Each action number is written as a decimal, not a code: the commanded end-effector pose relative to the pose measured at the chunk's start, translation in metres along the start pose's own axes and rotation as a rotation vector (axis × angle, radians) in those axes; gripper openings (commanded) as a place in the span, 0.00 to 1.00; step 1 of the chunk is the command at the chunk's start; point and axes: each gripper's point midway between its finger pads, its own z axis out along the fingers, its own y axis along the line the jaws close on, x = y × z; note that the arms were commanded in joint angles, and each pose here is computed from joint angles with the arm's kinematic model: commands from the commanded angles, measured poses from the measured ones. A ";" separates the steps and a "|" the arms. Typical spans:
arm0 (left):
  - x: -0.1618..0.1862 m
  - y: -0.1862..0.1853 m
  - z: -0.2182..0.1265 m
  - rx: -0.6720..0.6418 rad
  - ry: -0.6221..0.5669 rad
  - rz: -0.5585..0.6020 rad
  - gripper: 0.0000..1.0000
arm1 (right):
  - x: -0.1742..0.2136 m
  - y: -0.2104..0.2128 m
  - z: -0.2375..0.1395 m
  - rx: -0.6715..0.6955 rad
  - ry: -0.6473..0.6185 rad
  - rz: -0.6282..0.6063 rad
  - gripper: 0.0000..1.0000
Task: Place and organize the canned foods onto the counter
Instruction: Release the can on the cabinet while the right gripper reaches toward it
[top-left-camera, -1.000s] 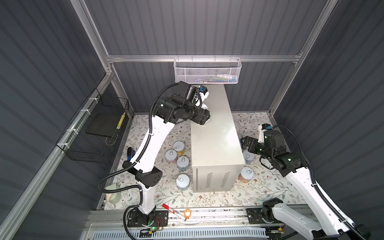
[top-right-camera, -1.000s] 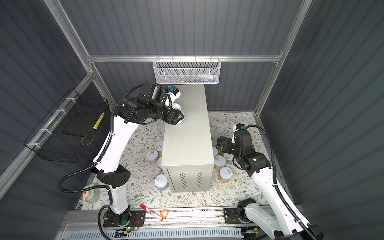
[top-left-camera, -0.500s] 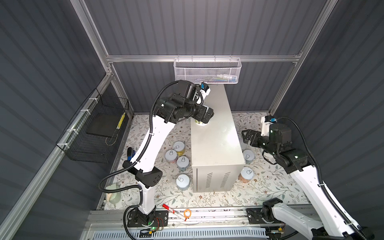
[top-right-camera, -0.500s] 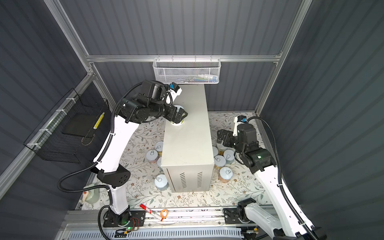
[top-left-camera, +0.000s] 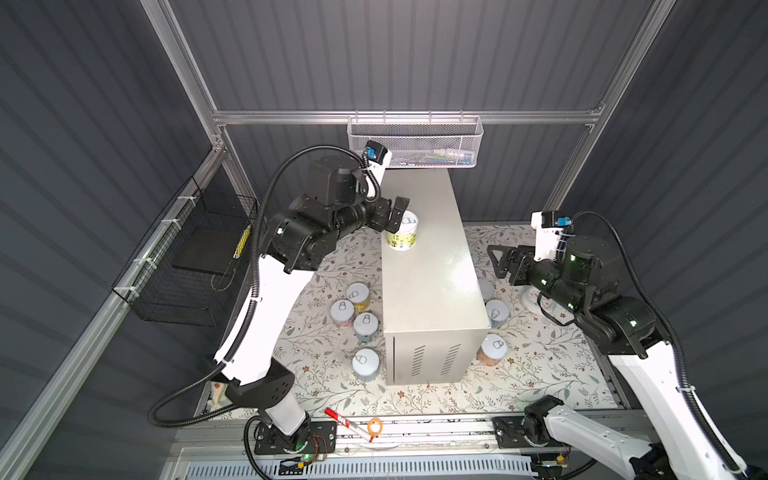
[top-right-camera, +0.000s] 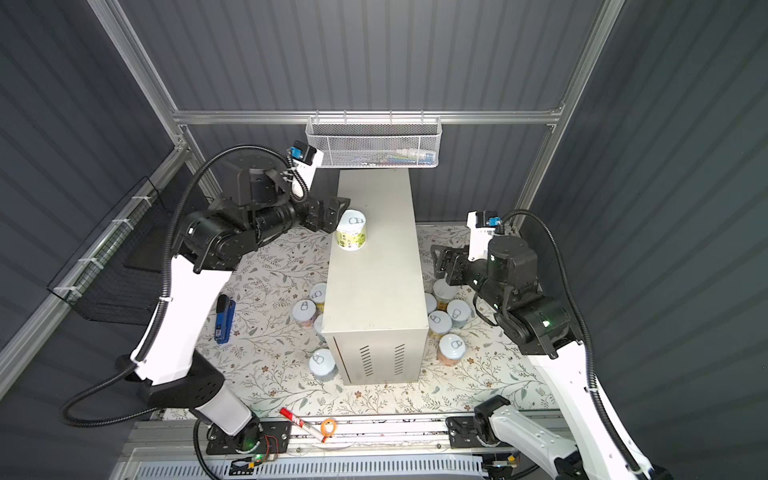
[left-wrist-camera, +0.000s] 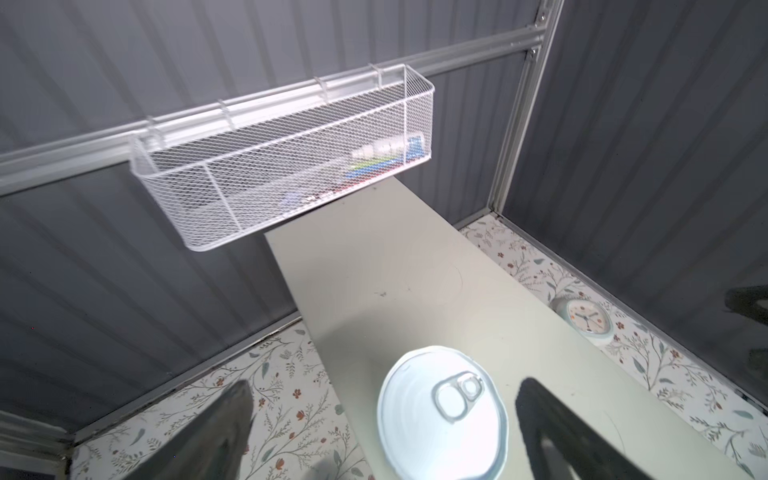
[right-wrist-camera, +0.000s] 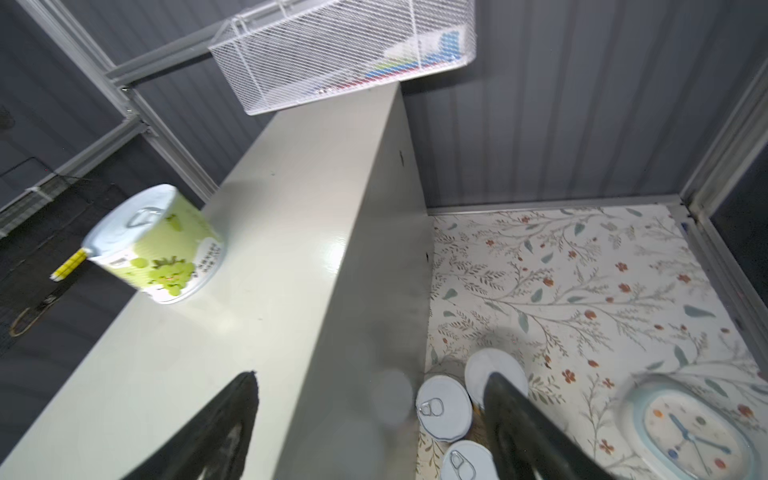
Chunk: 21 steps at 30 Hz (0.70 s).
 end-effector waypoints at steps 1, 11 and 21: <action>-0.008 0.010 -0.011 -0.060 -0.082 -0.002 1.00 | -0.004 0.022 -0.001 -0.064 0.010 -0.068 0.84; 0.060 0.058 -0.023 -0.244 -0.083 -0.139 0.98 | 0.002 0.113 0.026 -0.285 0.074 -0.224 0.85; 0.117 0.080 0.004 -0.215 0.015 -0.237 0.85 | 0.010 0.156 0.076 -0.348 0.126 -0.270 0.78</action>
